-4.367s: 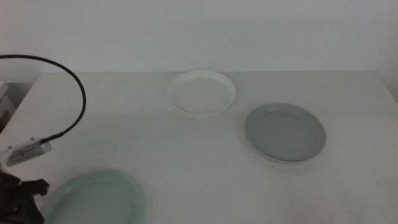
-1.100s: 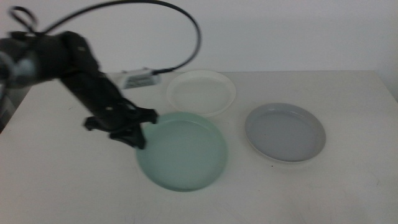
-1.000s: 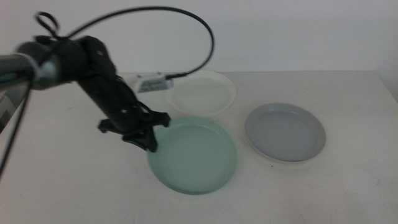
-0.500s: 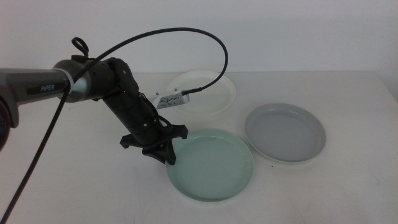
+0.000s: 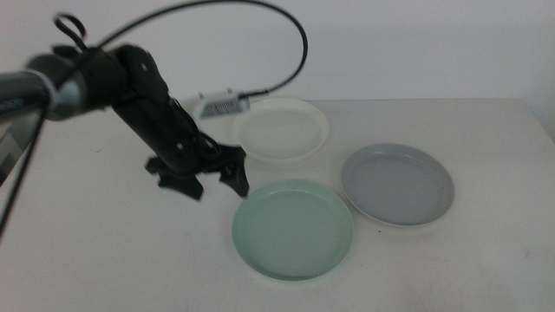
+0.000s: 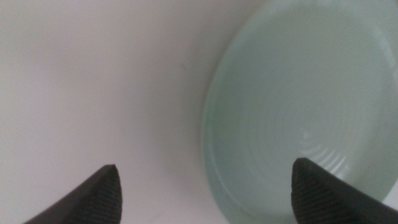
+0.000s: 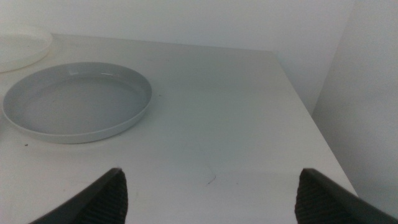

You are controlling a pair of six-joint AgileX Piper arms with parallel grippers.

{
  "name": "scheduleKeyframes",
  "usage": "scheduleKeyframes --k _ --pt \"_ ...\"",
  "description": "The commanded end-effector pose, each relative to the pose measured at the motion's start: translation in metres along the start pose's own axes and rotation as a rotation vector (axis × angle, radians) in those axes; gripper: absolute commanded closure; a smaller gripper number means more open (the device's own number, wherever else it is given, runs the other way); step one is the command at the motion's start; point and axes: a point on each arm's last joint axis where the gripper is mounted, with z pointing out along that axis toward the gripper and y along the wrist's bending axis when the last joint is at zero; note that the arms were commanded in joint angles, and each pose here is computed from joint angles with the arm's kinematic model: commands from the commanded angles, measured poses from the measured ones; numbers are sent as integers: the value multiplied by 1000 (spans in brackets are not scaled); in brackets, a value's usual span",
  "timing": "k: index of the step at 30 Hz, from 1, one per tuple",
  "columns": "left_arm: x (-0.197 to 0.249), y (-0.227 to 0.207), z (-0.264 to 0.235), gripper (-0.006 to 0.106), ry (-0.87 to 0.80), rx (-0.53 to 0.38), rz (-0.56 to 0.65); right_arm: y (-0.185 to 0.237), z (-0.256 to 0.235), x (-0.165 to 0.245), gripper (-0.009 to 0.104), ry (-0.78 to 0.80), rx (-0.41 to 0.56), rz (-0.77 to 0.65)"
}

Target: Stack the three bowls on top of each other.

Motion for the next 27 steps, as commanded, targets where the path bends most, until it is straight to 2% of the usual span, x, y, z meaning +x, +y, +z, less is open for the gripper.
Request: scheduleKeyframes --k 1,5,8,12,27 --pt "-6 -16 -52 -5 -185 -35 9 -1 -2 -9 1 -99 10 -14" --pt "-17 -17 -81 -5 -417 -126 3 -1 -2 -9 1 -99 10 -14" --pt "-28 -18 -91 -5 -582 -132 2 -1 -2 -9 1 -99 10 -14" --pt "-44 -12 -83 -5 -698 -140 3 -1 -2 -9 1 -99 10 -14" --pt "-131 15 9 -5 -645 -122 -61 -1 -2 -9 1 -99 10 -14"
